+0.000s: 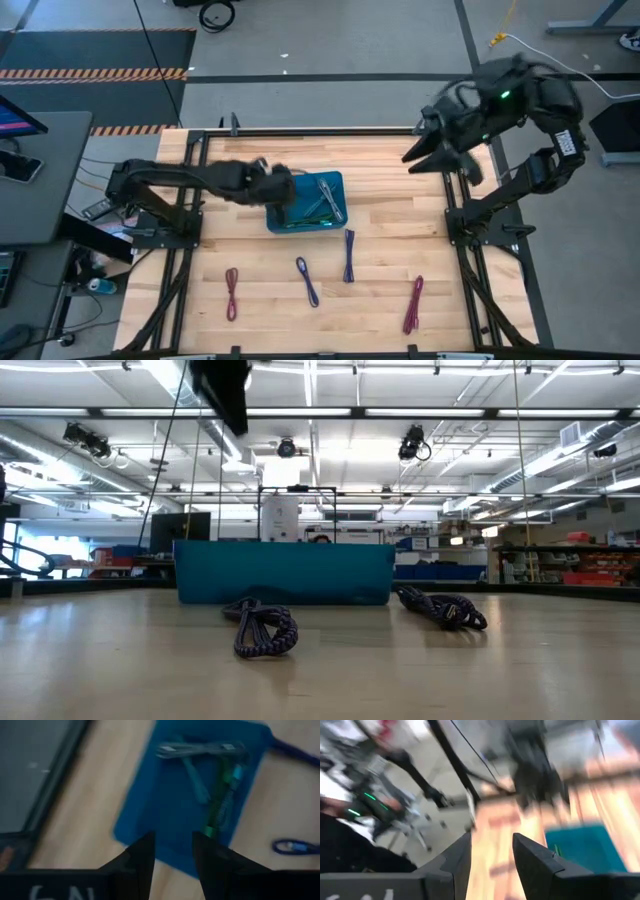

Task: Pick and place USB-C Cables
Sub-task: Put the right black pink charger cable into the blue bin

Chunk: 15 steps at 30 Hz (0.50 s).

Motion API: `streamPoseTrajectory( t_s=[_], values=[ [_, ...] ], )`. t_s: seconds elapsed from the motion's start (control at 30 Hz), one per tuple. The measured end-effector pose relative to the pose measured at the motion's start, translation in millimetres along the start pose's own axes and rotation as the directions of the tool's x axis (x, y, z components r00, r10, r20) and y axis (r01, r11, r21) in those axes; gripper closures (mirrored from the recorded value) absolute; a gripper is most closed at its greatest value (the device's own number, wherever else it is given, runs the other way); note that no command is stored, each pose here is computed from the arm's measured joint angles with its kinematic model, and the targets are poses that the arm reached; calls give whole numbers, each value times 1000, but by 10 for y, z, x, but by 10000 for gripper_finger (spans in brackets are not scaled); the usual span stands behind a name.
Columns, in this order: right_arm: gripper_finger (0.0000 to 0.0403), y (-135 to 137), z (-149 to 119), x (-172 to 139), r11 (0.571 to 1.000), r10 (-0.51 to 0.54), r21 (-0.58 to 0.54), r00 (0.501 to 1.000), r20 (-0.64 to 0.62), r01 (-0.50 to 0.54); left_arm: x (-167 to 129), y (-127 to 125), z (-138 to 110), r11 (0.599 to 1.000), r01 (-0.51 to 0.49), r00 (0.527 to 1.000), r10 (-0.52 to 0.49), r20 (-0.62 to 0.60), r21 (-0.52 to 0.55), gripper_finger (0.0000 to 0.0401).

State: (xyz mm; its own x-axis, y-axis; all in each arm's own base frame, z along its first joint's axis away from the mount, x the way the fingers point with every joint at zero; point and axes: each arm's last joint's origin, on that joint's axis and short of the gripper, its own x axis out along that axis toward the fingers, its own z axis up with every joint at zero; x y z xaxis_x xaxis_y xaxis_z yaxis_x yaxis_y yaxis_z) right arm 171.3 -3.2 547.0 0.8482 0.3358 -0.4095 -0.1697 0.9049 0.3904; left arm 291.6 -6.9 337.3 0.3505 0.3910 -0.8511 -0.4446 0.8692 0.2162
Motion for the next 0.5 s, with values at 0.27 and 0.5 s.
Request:
streamPoseTrajectory(
  t_s=[0.27, 0.5],
  values=[
    [256, -113, -453, 470, 898, -175, 312, 902, -396, 311, -918, 431, 156, 972, -203, 967, 218, 135, -119, 271],
    [257, -81, -1025, 1018, 754, -124, 412, 727, -675, 512, -1457, 667, 120, 964, -154, 929, 216, 301, -216, 271]
  ],
)
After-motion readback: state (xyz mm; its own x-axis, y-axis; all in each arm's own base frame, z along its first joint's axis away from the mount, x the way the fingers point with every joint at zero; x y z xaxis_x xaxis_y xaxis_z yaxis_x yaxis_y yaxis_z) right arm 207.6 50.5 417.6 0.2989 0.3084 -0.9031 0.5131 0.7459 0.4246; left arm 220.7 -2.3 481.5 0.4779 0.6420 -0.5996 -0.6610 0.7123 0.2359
